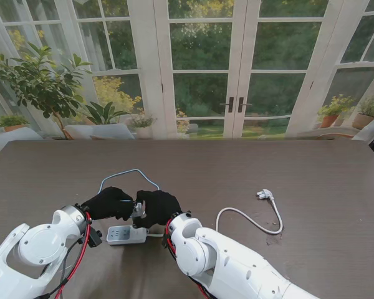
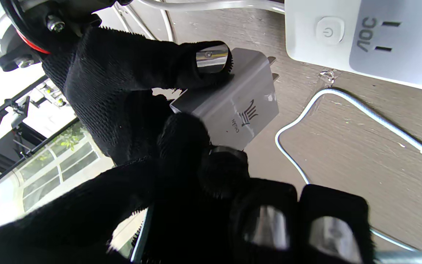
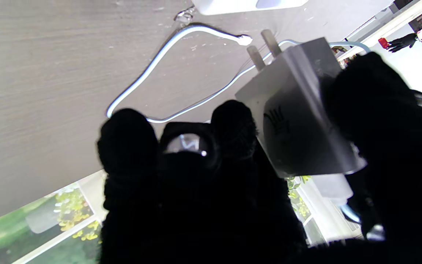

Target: Set up the charging station

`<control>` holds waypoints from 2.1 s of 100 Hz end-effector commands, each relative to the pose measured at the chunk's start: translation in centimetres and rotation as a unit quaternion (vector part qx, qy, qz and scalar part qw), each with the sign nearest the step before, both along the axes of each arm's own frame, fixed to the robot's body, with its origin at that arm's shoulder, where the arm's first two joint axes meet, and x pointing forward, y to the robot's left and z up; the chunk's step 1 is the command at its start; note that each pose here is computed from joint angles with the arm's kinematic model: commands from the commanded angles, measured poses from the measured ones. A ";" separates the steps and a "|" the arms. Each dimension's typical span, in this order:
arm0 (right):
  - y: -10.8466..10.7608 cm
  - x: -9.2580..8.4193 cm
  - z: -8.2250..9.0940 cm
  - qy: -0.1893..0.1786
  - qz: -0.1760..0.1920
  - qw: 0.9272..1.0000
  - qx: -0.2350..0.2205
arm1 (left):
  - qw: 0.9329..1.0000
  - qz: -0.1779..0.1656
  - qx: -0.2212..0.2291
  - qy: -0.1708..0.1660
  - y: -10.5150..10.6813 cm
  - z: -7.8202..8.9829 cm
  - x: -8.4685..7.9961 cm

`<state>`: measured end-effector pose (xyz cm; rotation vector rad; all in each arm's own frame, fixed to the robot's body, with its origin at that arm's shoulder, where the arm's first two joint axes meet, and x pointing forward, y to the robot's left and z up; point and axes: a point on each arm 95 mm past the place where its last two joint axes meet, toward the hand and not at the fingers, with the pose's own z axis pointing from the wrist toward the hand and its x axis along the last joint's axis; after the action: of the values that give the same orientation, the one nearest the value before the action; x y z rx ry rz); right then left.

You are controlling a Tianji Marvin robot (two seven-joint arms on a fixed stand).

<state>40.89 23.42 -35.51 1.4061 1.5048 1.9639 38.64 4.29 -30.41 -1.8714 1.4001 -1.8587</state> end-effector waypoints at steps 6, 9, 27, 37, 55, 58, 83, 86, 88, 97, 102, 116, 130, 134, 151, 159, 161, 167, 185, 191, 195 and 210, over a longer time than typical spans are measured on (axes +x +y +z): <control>0.6 -0.2 0.1 0.004 0.016 1.000 0.005 | 1.000 -0.021 0.007 0.002 0.4 -0.2 -0.4; 0.6 -0.2 0.1 0.004 0.017 1.000 0.006 | 1.000 -0.022 0.010 0.000 0.5 -0.1 -0.4; 0.8 -0.3 -0.1 0.003 0.023 1.000 0.009 | 0.998 -0.026 0.046 -0.021 1.1 0.4 -0.5; 0.8 -0.3 0.0 0.004 0.024 1.000 0.011 | 0.997 -0.020 0.067 -0.034 1.4 0.8 -0.7; 0.8 -0.3 0.1 0.003 0.025 1.000 0.014 | 0.995 0.001 0.080 -0.060 2.0 1.4 -0.8; 0.8 -0.3 0.1 0.003 0.025 1.000 0.015 | 0.995 0.004 0.078 -0.064 2.0 1.5 -0.8; 0.9 -0.4 0.1 0.005 0.029 0.999 0.018 | 0.992 0.017 0.083 -0.092 2.5 2.4 -0.9; 0.9 -0.4 0.1 0.005 0.030 0.999 0.018 | 0.992 0.018 0.083 -0.095 2.5 2.5 -0.9; 0.9 -0.5 0.1 0.005 0.030 0.999 0.018 | 0.992 0.018 0.083 -0.096 2.6 2.6 -0.9; 1.0 -0.5 0.0 0.006 0.032 0.999 0.019 | 0.991 0.023 0.078 -0.109 2.6 2.9 -0.7; 1.0 -0.5 0.0 0.007 0.032 0.999 0.019 | 0.990 0.028 0.075 -0.115 2.6 3.0 -0.7; 0.9 -0.6 0.0 0.007 0.033 0.999 0.021 | 0.989 0.039 0.065 -0.129 2.7 3.2 -0.4; 0.9 -0.6 0.0 0.007 0.034 0.999 0.021 | 0.988 0.051 0.052 -0.134 2.7 3.2 -0.1; 0.8 -0.6 0.0 0.007 0.034 0.999 0.021 | 0.988 0.053 0.050 -0.134 2.8 3.2 0.0; 0.7 -0.5 0.0 0.007 0.031 0.999 0.020 | 0.989 0.058 0.051 -0.125 3.2 3.1 -0.5; 0.7 -0.5 0.1 0.008 0.030 0.999 0.021 | 0.989 0.064 0.049 -0.126 3.3 2.9 -0.6; 0.7 -0.5 0.1 0.008 0.031 0.999 0.021 | 0.988 0.067 0.048 -0.128 3.3 2.9 -0.6; 0.7 -0.6 0.1 0.007 0.032 0.999 0.021 | 0.987 0.078 0.047 -0.135 3.4 2.7 -0.4; 0.6 -0.8 0.0 0.006 0.038 0.999 0.021 | 0.981 0.098 0.055 -0.155 3.6 2.2 1.0; 0.6 -0.8 -0.1 0.006 0.040 0.999 0.021 | 0.981 0.087 0.081 -0.156 3.7 1.8 1.5; 0.6 -0.8 -0.1 0.006 0.040 0.999 0.022 | 0.980 0.077 0.096 -0.154 3.7 1.6 1.7; 0.6 -0.7 0.0 0.005 0.039 0.999 0.022 | 0.974 0.016 0.177 -0.140 3.9 0.2 1.9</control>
<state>40.45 23.65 -35.59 1.3961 1.5343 2.0431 40.75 7.97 -29.45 -1.4093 1.3913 -1.6937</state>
